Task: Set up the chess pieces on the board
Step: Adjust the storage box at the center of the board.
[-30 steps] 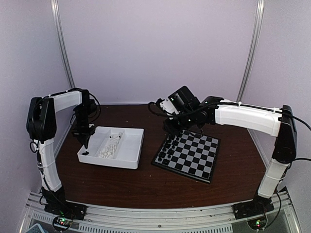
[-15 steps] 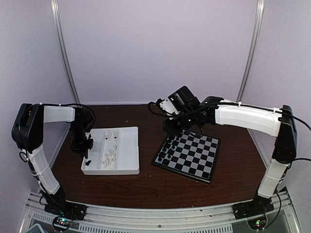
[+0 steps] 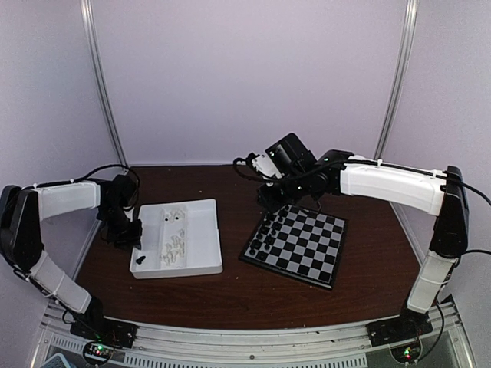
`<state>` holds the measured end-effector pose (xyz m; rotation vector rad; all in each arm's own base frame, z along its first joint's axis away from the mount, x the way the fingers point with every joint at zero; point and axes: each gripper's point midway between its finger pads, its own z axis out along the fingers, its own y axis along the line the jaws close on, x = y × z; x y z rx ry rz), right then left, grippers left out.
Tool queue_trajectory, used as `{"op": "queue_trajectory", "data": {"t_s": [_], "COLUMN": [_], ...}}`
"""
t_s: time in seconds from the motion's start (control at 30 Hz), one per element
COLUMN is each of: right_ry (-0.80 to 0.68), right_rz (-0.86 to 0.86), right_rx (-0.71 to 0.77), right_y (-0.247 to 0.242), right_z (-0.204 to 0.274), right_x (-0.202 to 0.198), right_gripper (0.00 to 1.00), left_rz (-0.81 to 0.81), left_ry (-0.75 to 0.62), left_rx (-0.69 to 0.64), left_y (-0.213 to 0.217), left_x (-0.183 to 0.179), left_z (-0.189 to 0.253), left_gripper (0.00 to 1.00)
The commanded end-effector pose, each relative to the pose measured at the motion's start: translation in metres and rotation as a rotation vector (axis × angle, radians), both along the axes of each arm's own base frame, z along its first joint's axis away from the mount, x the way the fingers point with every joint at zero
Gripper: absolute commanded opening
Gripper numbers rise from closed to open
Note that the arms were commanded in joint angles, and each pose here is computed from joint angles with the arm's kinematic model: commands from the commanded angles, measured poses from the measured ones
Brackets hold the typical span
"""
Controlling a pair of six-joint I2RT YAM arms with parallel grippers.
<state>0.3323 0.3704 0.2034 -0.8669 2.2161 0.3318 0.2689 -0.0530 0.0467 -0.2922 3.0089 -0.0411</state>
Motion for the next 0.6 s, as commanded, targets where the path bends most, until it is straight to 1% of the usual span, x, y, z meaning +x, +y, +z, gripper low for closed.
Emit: {"op": "queue_trajectory", "data": {"t_s": [0.0, 0.1, 0.2, 0.3, 0.4, 0.57], "right_ry": [-0.003, 0.001, 0.003, 0.02, 0.023, 0.023], "right_rz": [-0.009, -0.013, -0.015, 0.002, 0.003, -0.002], "right_rx": [0.024, 0.023, 0.023, 0.033, 0.038, 0.036], "right_y": [0.005, 0.004, 0.004, 0.008, 0.008, 0.007], "right_z": [0.009, 0.007, 0.006, 0.004, 0.004, 0.003], "right_x": [0.001, 0.001, 0.001, -0.003, -0.002, -0.003], "right_gripper": [0.28, 0.28, 0.28, 0.28, 0.28, 0.28], "left_rz": [-0.014, -0.037, -0.061, -0.095, -0.133, -0.173], "left_ry": [-0.077, -0.116, -0.12, -0.101, -0.076, -0.011], "left_rx": [0.051, 0.076, 0.048, 0.045, 0.058, 0.105], "left_y": [-0.006, -0.012, -0.021, -0.025, -0.027, -0.025], "left_x": [-0.004, -0.013, -0.023, -0.029, -0.029, -0.025], "left_z": [0.018, 0.03, 0.031, 0.026, 0.02, 0.006], "left_gripper": [0.35, 0.32, 0.19, 0.12, 0.11, 0.14]}}
